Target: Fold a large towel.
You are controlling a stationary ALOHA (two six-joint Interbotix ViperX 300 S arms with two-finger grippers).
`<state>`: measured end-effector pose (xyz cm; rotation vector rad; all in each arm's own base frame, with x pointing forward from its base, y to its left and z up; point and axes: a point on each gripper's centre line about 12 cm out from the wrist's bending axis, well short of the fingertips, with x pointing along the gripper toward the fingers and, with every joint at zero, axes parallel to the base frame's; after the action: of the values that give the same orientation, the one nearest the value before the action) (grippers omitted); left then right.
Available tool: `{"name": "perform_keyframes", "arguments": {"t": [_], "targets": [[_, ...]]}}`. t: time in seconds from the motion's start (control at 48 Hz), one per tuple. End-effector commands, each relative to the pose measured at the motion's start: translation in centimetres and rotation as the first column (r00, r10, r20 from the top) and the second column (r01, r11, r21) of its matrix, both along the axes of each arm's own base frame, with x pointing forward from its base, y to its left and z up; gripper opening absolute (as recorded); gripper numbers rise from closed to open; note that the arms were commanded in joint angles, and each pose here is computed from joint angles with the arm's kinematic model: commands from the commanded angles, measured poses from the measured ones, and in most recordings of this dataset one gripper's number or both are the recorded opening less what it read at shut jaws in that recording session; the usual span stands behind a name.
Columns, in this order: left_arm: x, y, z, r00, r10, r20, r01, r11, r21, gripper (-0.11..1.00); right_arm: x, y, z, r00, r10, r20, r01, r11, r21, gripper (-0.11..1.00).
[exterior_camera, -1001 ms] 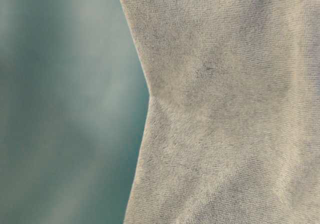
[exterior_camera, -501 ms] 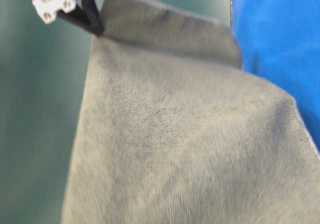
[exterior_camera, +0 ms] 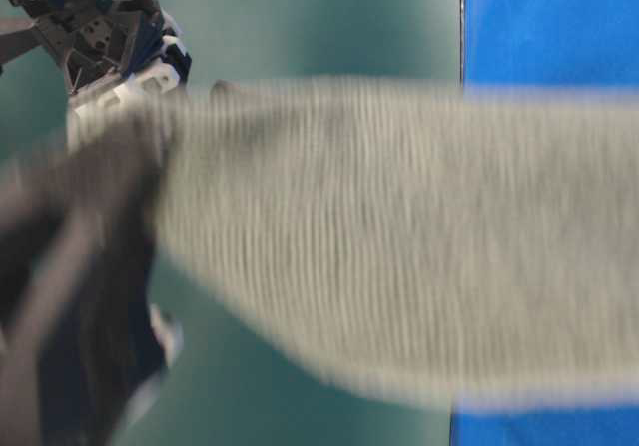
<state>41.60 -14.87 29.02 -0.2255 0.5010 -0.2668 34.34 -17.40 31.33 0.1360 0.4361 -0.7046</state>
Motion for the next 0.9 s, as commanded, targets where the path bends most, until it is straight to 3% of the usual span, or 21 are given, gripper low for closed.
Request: {"name": "perform_keyframes", "arguments": {"t": [0.0, 0.209, 0.417, 0.542, 0.73, 0.876], "targets": [[1.2, -3.5, 1.9, 0.997, -0.06, 0.052, 0.061, 0.998, -0.022, 0.04, -1.6, -1.5, 1.1, 0.997, -0.078, -0.022, 0.078, 0.996, -0.033, 0.04], [7.4, -5.6, 2.1, 0.993, -0.051, 0.103, 0.055, 0.998, -0.038, 0.04, -6.3, -0.8, 0.5, 0.976, -0.186, -0.112, 0.181, 0.982, -0.05, 0.04], [11.7, -7.4, 1.6, 0.99, -0.048, 0.131, 0.055, 0.997, -0.05, 0.04, -9.2, 0.4, 0.5, 0.975, -0.196, -0.101, 0.191, 0.98, -0.056, 0.04], [11.6, -8.1, 0.9, 0.993, -0.05, 0.108, 0.058, 0.996, -0.07, 0.04, -8.7, 0.2, -0.1, 0.974, -0.183, -0.131, 0.176, 0.982, -0.063, 0.04], [9.1, -9.1, -1.7, 1.0, -0.027, -0.015, 0.024, 0.986, -0.164, 0.04, -5.7, -0.7, -2.8, 0.968, -0.131, -0.213, 0.122, 0.991, -0.054, 0.04], [6.0, -9.6, -4.4, 0.992, -0.008, -0.125, -0.022, 0.97, -0.242, 0.04, -2.1, -1.6, -4.8, 0.97, -0.069, -0.232, 0.064, 0.998, -0.03, 0.04]]}}
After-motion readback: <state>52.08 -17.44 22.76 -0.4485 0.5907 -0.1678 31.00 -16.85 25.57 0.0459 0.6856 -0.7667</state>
